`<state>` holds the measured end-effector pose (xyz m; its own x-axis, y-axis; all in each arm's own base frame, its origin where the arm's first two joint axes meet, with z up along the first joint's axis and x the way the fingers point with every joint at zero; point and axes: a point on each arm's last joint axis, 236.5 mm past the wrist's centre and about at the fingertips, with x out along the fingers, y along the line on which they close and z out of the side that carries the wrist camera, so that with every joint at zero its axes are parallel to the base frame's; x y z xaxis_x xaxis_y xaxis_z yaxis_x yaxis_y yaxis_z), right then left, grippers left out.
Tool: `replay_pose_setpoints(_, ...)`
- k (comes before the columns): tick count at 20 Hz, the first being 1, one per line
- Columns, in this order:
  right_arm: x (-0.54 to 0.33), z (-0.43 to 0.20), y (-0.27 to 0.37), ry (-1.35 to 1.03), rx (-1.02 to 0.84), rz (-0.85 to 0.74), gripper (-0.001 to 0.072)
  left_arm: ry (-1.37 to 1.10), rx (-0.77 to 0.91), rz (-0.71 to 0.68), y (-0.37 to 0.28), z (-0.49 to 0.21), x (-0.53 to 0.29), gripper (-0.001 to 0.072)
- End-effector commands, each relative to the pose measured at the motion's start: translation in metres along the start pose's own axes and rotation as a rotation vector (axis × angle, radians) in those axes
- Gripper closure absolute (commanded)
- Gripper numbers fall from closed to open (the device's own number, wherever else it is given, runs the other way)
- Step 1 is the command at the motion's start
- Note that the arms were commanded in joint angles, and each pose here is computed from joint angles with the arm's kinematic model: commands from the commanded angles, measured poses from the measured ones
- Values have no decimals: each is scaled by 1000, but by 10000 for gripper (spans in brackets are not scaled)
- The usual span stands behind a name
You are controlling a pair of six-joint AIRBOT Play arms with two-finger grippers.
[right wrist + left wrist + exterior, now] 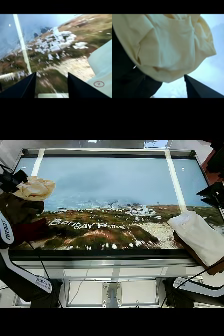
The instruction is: Fold the shirts.
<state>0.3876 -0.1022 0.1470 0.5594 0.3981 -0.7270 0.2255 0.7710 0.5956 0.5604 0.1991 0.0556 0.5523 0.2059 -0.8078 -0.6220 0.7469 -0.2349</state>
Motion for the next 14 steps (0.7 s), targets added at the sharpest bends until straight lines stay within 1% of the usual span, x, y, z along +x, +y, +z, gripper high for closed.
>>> replay_pose_setpoints(1, 0, 11, 2, -48, 8, 7, 262, -105, -141, -87, -6, 23, 42, 142)
replay_pose_setpoints(3, -1, 21, 1, -90, 9, 5, 263, -98, -187, -126, -9, 19, 65, 142)
replay_pose_setpoints(6, -3, 38, 8, -163, 21, 36, 263, -106, -205, -127, -2, 16, 88, 142)
replay_pose_setpoints(9, -5, 41, 23, -172, 63, 102, 263, -117, -214, -115, 9, 19, 96, 143)
replay_pose_setpoints(11, -6, 43, 28, -177, 77, 127, 263, -64, -236, -109, 12, 9, 96, 143)
replay_pose_setpoints(14, -7, 47, 30, -196, 81, 134, 263, -43, -197, -91, 14, 10, 88, 143)
